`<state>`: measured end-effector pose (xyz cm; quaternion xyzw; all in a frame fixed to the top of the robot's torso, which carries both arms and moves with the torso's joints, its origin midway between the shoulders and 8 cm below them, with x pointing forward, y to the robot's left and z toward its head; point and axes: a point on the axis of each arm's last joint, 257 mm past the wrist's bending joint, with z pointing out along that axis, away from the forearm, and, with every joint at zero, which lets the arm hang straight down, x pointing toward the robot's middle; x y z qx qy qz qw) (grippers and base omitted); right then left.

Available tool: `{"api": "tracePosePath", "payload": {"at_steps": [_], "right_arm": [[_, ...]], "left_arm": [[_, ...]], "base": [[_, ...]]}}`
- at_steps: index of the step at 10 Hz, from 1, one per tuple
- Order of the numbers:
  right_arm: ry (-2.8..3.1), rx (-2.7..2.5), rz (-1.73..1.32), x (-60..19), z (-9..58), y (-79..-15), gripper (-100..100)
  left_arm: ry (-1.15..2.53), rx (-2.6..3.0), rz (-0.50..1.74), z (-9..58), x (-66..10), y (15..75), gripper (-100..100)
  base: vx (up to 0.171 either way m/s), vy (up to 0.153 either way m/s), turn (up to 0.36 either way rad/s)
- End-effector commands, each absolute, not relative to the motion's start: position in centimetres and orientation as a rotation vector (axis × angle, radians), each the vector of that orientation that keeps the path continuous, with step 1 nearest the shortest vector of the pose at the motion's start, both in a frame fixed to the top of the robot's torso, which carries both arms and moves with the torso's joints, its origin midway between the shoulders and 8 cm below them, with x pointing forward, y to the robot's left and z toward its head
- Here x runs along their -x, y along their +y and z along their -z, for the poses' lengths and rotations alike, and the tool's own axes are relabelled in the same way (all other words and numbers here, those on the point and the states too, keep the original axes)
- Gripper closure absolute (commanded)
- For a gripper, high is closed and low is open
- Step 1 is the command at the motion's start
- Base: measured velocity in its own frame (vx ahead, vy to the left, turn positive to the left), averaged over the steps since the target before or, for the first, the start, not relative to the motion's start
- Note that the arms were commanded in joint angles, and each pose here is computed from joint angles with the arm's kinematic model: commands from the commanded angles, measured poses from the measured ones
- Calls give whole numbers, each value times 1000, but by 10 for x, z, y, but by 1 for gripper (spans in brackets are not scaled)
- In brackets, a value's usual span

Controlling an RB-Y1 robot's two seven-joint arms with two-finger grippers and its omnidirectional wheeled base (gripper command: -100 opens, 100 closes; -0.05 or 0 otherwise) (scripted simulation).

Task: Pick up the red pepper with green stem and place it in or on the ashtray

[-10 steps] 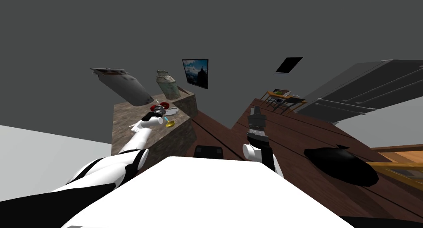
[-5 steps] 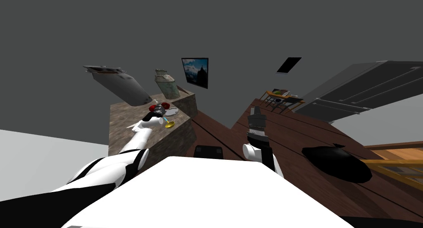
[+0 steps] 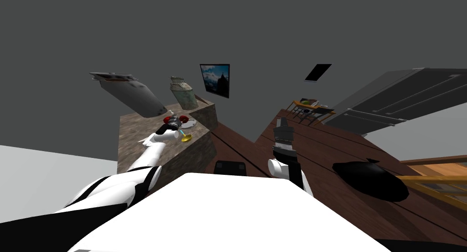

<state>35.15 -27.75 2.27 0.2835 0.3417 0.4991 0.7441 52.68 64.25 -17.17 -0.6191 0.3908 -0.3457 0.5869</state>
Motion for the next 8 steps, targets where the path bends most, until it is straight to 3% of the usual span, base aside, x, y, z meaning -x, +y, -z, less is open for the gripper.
{"api": "tracePosePath", "payload": {"at_steps": [1,8], "right_arm": [[748,-621,-1093,-352,-23,-278,0],[748,-621,-1093,-352,-23,-278,0]], "left_arm": [[897,1455,821,172,-526,644,-100],[917,1443,774,168,-504,671,-100]], "base": [[16,-8,2],[23,-16,-14]]}}
